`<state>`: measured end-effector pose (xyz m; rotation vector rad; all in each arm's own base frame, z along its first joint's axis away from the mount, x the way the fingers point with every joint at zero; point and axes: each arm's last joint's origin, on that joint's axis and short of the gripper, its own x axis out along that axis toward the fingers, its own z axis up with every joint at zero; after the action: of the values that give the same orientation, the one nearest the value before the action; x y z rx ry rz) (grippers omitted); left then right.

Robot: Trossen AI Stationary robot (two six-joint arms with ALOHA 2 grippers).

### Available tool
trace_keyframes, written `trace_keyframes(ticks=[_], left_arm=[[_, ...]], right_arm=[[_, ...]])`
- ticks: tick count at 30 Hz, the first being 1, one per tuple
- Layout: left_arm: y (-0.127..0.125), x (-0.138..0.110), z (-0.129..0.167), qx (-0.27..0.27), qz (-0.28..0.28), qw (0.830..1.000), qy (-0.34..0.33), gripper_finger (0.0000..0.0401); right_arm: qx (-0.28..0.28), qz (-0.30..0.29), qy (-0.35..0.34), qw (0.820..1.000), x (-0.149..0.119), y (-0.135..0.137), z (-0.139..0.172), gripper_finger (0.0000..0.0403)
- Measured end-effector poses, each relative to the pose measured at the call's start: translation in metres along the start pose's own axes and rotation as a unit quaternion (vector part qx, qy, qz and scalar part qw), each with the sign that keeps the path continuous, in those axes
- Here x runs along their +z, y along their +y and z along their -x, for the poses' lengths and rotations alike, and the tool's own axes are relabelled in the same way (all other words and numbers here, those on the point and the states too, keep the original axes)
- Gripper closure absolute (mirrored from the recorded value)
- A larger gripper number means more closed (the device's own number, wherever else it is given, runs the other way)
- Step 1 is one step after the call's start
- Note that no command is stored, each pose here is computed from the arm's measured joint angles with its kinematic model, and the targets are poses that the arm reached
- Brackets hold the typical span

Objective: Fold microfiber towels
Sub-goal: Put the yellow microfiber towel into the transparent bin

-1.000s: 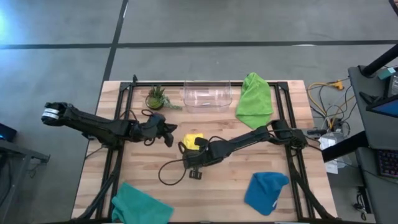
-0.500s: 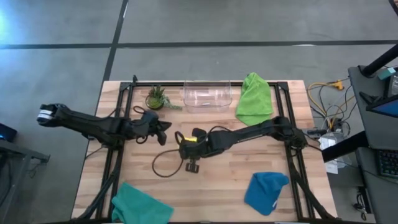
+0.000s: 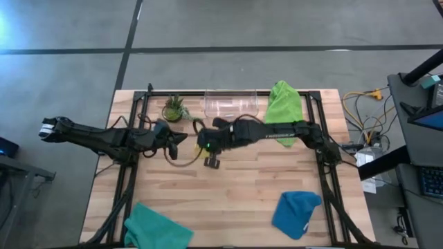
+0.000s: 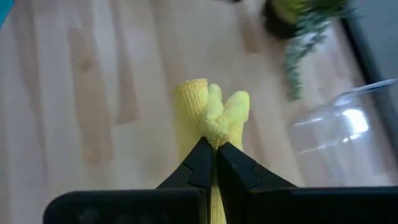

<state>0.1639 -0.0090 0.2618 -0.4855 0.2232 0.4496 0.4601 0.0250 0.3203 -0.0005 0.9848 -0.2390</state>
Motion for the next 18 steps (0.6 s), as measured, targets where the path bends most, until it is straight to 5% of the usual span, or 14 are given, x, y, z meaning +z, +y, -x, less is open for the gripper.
trace_keyframes(ticks=[18], left_arm=[[-0.004, -0.003, -0.008, -0.001, 0.000, 1.000, 0.014, 0.0401]], right_arm=[[-0.078, 0.015, -0.009, 0.997, 0.013, -0.132, 0.022, 0.0395]])
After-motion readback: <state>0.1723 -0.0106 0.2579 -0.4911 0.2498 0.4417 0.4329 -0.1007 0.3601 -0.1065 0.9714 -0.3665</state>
